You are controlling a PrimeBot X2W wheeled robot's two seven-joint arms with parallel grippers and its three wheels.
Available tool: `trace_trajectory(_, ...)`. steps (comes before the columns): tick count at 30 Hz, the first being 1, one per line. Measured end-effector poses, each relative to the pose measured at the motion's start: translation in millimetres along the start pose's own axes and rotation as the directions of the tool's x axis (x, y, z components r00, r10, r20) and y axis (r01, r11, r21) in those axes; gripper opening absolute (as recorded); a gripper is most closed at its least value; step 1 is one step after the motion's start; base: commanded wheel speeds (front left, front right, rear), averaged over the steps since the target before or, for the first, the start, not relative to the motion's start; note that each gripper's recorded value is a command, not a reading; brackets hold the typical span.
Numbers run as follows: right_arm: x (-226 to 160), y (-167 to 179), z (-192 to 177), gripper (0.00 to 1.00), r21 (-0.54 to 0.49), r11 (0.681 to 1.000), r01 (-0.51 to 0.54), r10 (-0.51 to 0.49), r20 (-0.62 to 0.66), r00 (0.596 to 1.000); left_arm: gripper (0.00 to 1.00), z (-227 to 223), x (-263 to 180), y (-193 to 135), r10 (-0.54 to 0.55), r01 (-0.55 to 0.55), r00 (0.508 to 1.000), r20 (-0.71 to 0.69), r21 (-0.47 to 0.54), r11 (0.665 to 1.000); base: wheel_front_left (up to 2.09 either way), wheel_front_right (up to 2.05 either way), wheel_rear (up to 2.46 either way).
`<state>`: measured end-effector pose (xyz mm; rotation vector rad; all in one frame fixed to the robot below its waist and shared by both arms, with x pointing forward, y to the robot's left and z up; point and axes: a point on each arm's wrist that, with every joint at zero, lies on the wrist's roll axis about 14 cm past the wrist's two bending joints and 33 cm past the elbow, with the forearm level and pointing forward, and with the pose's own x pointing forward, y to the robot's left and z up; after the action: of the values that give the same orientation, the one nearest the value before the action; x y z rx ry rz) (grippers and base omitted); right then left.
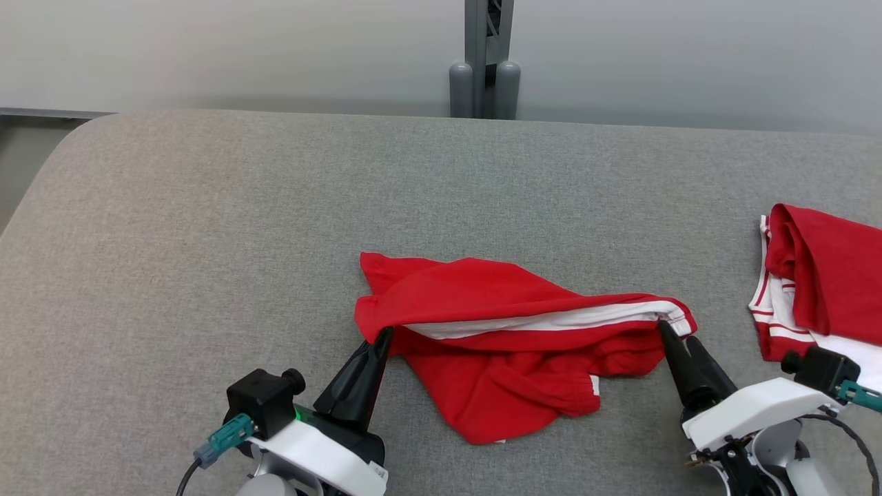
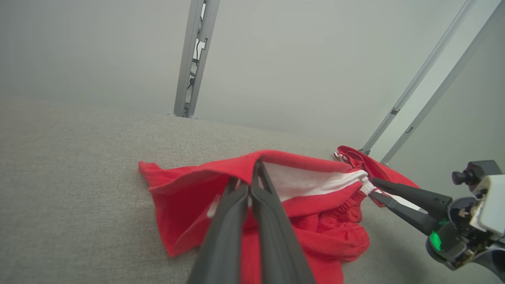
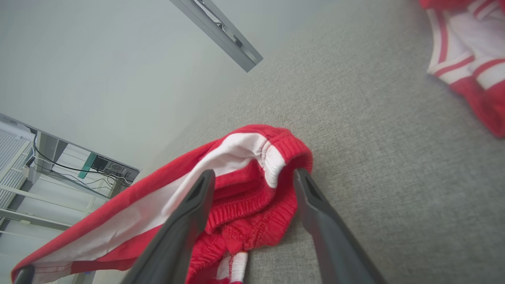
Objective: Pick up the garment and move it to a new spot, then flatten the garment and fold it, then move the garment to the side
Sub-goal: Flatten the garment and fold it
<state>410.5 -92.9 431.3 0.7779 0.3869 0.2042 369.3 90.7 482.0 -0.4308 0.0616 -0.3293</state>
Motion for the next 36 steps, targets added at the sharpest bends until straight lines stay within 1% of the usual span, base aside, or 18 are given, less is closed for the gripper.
trace_trajectory(4, 4, -1, 3, 1.00, 0.011, 1.000, -0.004, 0.004, -0.001, 1.000, 0.00, -1, -1, 1, 0.004, -0.004, 1.000, -0.002, 0.001, 1.000, 0.00, 0.00, 0.00)
trace_trajectory(10, 9, 1, -1, 1.00, 0.023, 1.000, -0.014, 0.015, -0.023, 1.000, 0.00, 0, -2, 3, 0.011, -0.011, 1.000, -0.002, 0.003, 1.000, 0.00, 0.00, 0.00)
trace_trajectory(11, 10, 2, -1, 0.95, 0.020, 1.000, -0.015, 0.016, -0.024, 1.000, 0.00, -1, -3, 4, 0.013, -0.013, 1.000, -0.003, 0.003, 1.000, 0.00, 0.00, 0.00)
trace_trajectory(12, 11, 2, 0, 0.84, 0.019, 1.000, -0.017, 0.018, -0.022, 1.000, 0.00, -1, -3, 4, 0.014, -0.014, 1.000, -0.003, 0.003, 1.000, 0.00, 0.00, 0.00)
trace_trajectory(13, 12, 2, 1, 0.70, 0.021, 1.000, -0.019, 0.019, -0.020, 1.000, 0.00, -1, -3, 5, 0.016, -0.016, 1.000, -0.004, 0.003, 1.000, 0.00, 0.00, 0.00)
trace_trajectory(14, 13, 2, 1, 0.49, 0.021, 1.000, -0.019, 0.020, -0.020, 1.000, 0.00, -1, -3, 5, 0.017, -0.017, 1.000, -0.005, 0.003, 1.000, 0.00, 0.00, 0.00)
trace_trajectory(15, 13, 2, 1, 0.49, 0.022, 1.000, -0.020, 0.021, -0.018, 1.000, 0.00, -1, -4, 5, 0.018, -0.018, 1.000, -0.005, 0.003, 1.000, 0.00, 0.00, 0.00)
trace_trajectory(16, 14, 3, 2, 0.00, 0.023, 0.999, -0.023, 0.023, -0.014, 1.000, 0.00, -2, -4, 6, 0.020, -0.020, 1.000, -0.007, 0.003, 1.000, 0.00, 0.00, 0.00)
trace_trajectory(21, 16, 6, 8, 0.00, 0.003, 0.999, -0.040, 0.040, -0.003, 0.999, 0.00, -3, -4, 10, 0.031, -0.031, 0.999, -0.010, 0.004, 1.000, 0.00, 0.00, 0.00)
trace_trajectory(24, 14, 11, 18, 0.00, -0.022, 0.998, -0.060, 0.060, 0.019, 0.998, 0.00, 1, -4, 12, 0.038, -0.038, 0.999, 0.002, 0.009, 0.999, 0.00, 0.00, 0.00)
trace_trajectory(29, 7, 23, 39, 0.00, -0.097, 0.989, -0.108, 0.114, 0.061, 0.992, 0.00, 14, -1, 10, 0.033, -0.034, 0.999, 0.041, 0.020, 0.999, 0.00, 0.00, 0.00)
trace_trajectory(31, 3, 32, 47, 0.00, -0.145, 0.980, -0.135, 0.147, 0.073, 0.987, 0.00, 21, 1, 10, 0.033, -0.035, 0.997, 0.065, 0.020, 0.999, 0.00, 0.00, 0.00)
trace_trajectory(32, -2, 41, 55, 0.00, -0.207, 0.965, -0.162, 0.181, 0.080, 0.980, 0.00, 29, 1, 12, 0.039, -0.042, 0.995, 0.089, 0.030, 0.999, 0.00, 0.00, 0.00)
trace_trajectory(36, -11, 61, 77, 0.00, -0.318, 0.927, -0.198, 0.245, 0.115, 0.963, 0.00, 45, 3, 14, 0.049, -0.054, 0.989, 0.138, 0.029, 0.998, 0.00, 0.00, 0.00)
